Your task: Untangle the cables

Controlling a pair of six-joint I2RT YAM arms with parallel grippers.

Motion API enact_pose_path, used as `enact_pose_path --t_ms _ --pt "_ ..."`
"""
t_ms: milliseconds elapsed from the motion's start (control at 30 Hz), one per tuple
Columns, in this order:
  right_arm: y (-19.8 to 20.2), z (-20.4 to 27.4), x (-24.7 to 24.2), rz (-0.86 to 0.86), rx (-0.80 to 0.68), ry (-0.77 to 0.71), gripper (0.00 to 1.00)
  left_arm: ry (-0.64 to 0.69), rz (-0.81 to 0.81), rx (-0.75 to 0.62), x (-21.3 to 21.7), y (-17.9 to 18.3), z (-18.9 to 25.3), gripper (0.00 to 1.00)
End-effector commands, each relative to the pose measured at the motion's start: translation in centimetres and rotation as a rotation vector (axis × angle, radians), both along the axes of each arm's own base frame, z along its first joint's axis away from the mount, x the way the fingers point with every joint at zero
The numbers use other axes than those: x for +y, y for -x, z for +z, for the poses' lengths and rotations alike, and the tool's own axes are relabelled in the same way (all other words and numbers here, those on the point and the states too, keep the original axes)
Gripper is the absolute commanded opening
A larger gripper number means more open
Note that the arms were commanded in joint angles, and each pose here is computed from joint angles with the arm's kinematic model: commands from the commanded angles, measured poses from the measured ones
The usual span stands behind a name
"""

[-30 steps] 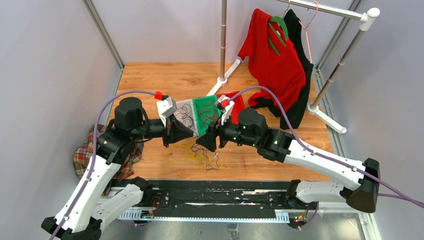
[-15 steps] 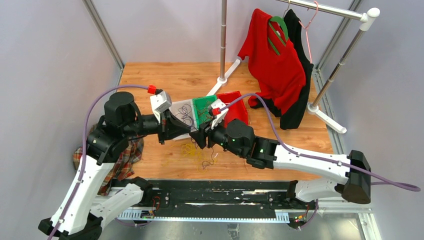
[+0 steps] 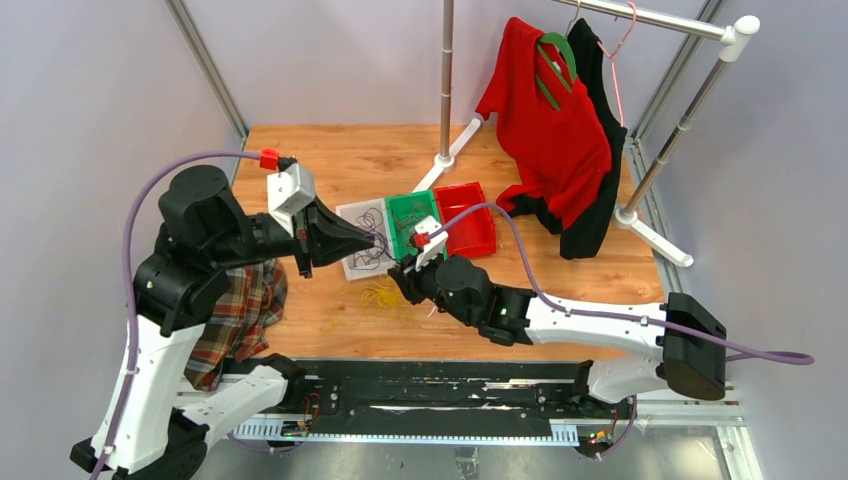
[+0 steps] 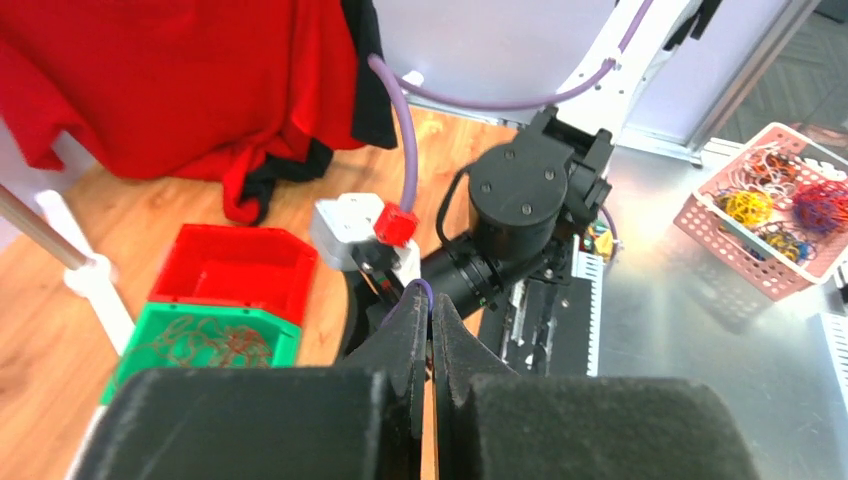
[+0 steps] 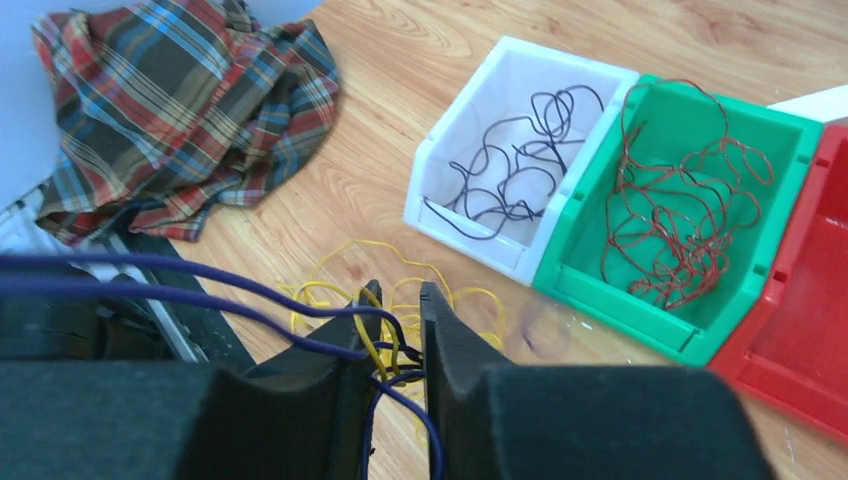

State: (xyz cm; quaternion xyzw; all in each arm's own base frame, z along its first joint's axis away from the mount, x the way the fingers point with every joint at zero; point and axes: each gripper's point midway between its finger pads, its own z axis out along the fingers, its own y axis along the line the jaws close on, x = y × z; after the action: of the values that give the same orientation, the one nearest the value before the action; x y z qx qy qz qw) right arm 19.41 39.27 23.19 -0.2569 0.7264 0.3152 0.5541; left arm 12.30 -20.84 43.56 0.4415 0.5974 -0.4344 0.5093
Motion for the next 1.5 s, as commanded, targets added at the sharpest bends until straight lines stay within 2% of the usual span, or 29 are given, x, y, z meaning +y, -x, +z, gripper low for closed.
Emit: enact_pose_path --t_ms 0,167,500,700,800,900,1033,1267,1333,1400,1467 --pt "0.1 -2.6 -1.6 -0.059 0.027 0.013 0.17 0.04 0.024 -0.125 0.6 0.4 3.9 0.0" --pt "0.2 -6.2 -3.7 -0.125 0.085 0.04 0.12 0.086 0.09 -0.247 1.5 0.4 8.4 0.0" --pt "0.4 -11.0 -5.4 -0.19 0.155 0.082 0.11 0.19 0.238 -0.467 3.6 0.2 16.2 0.0" --pt "0.4 -12.9 -6.0 -0.215 0.18 0.12 0.09 0.227 0.258 -0.546 4.3 1.0 19.1 0.0" --pt "0.3 -14.1 -7.1 -0.257 0.201 0.138 0.01 0.252 0.306 -0.594 5.1 1.0 20.5 0.0" --pt "0.3 -14.8 -8.2 -0.291 0.214 0.147 0.01 0.265 0.345 -0.637 5.7 1.0 21.4 0.0" --pt "-0.2 -15.1 -10.1 -0.362 0.233 0.156 0.0 0.321 0.476 -0.719 7.6 0.3 23.8 0.0" --pt "-0.9 -16.4 -13.5 -0.475 0.291 0.132 0.01 0.474 0.852 -0.952 14.3 0.1 30.3 0.0" --pt "-1.1 -15.6 -13.3 -0.445 0.268 0.128 0.01 0.447 0.828 -0.957 13.8 0.1 30.3 0.0" --pt "-1.0 -13.6 -12.1 -0.384 0.241 0.123 0.04 0.391 0.705 -0.895 11.6 0.0 28.6 0.0" --pt "-1.0 -10.7 -10.8 -0.32 0.21 0.12 0.2 0.352 0.571 -0.826 9.3 0.2 26.1 0.0"
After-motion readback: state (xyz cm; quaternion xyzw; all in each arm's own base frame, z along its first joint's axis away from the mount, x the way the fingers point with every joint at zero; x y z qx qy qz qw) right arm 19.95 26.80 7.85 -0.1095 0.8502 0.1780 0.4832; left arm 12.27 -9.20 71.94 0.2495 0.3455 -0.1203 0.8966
